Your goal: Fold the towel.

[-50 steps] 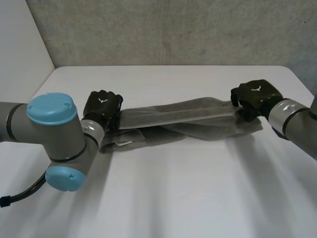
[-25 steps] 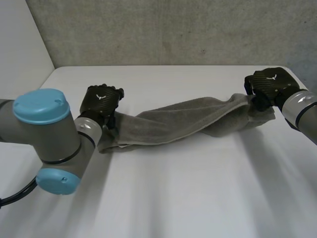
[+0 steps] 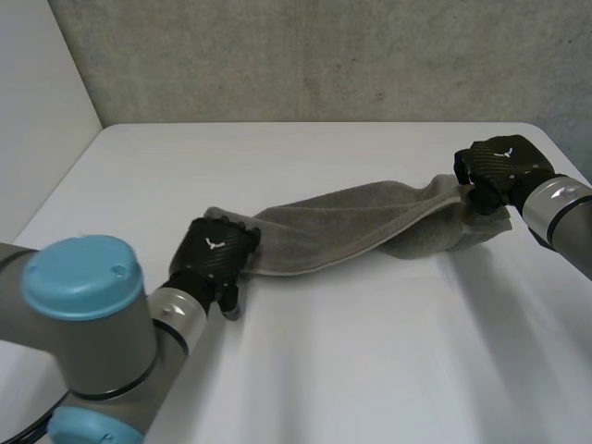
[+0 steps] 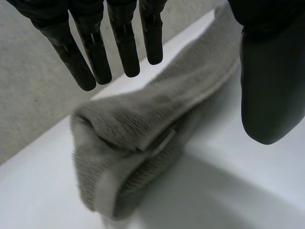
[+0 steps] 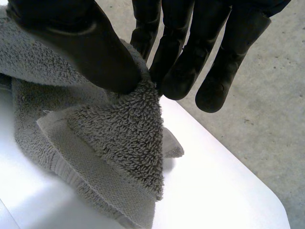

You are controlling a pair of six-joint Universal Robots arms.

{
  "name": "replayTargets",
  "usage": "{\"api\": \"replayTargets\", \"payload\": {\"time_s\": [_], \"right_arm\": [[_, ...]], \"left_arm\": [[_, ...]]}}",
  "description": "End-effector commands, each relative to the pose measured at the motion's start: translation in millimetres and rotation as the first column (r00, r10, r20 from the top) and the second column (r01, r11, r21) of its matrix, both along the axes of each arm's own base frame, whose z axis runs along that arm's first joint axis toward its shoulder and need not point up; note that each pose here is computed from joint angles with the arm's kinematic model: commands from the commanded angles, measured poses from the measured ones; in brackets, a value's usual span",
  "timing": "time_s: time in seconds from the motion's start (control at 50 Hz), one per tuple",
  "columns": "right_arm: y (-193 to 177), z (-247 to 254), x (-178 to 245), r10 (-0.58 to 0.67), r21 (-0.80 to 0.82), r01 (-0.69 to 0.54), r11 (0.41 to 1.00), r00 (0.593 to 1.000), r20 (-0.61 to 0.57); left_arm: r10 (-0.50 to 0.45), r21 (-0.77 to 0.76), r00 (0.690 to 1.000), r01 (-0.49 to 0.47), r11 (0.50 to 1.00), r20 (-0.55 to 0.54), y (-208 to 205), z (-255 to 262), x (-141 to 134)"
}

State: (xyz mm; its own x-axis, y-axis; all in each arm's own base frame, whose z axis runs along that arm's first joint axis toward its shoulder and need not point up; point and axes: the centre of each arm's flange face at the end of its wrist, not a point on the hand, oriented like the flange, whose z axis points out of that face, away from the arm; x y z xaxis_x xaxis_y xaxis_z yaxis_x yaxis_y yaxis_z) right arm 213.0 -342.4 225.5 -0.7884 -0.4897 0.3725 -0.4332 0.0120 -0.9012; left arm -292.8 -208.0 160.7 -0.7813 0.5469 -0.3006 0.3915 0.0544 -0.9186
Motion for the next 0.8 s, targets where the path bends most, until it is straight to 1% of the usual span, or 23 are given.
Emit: {"api": "replayTargets", "payload": {"time_s": [0.02,0.18,0.4,0.5,0.54,0.56,0.6,0.72,0.8], "right_arm": [[-1,2,-1,-0.001,-0.004,0.001,1.0,1.0,0.001],[0,0,0,0.004,0.0,-0.004,1.0,1.0,0.001],[1,0,1,0.007,0.0,-0.007,1.0,1.0,0.0],[-2,2,-2,-0.002,-0.005,0.002,1.0,1.0,0.0],[-2,3,-3,-0.007,-0.009,0.007,1.0,1.0,0.0],[-2,3,-3,-0.007,-0.009,0.007,1.0,1.0,0.0],[-2,6,-3,-0.01,-0.019,0.01,1.0,1.0,0.003],[-3,12,-4,-0.018,-0.04,0.018,0.999,1.0,0.006],[-3,15,-5,-0.023,-0.051,0.023,0.998,1.0,0.01]], "left_arm": [[0.003,-0.014,1.0,-0.003,1.0,-0.008,-25,-22,-17],[0.002,-0.092,0.998,-0.008,0.996,-0.062,-51,-21,-34],[0.01,-0.134,0.996,-0.022,0.991,-0.094,-79,-24,-51],[0.045,-0.131,0.995,-0.056,0.99,-0.09,-90,-31,-47],[0.119,-0.129,0.99,-0.129,0.983,-0.081,-102,-32,-33],[0.119,-0.129,0.99,-0.129,0.983,-0.081,-102,-32,-33],[0.171,-0.137,0.982,-0.181,0.974,-0.08,-111,-29,-22],[0.182,-0.15,0.979,-0.194,0.969,-0.09,-112,-19,-18],[0.183,-0.144,0.98,-0.192,0.971,-0.072,-110,-20,-16]]}}
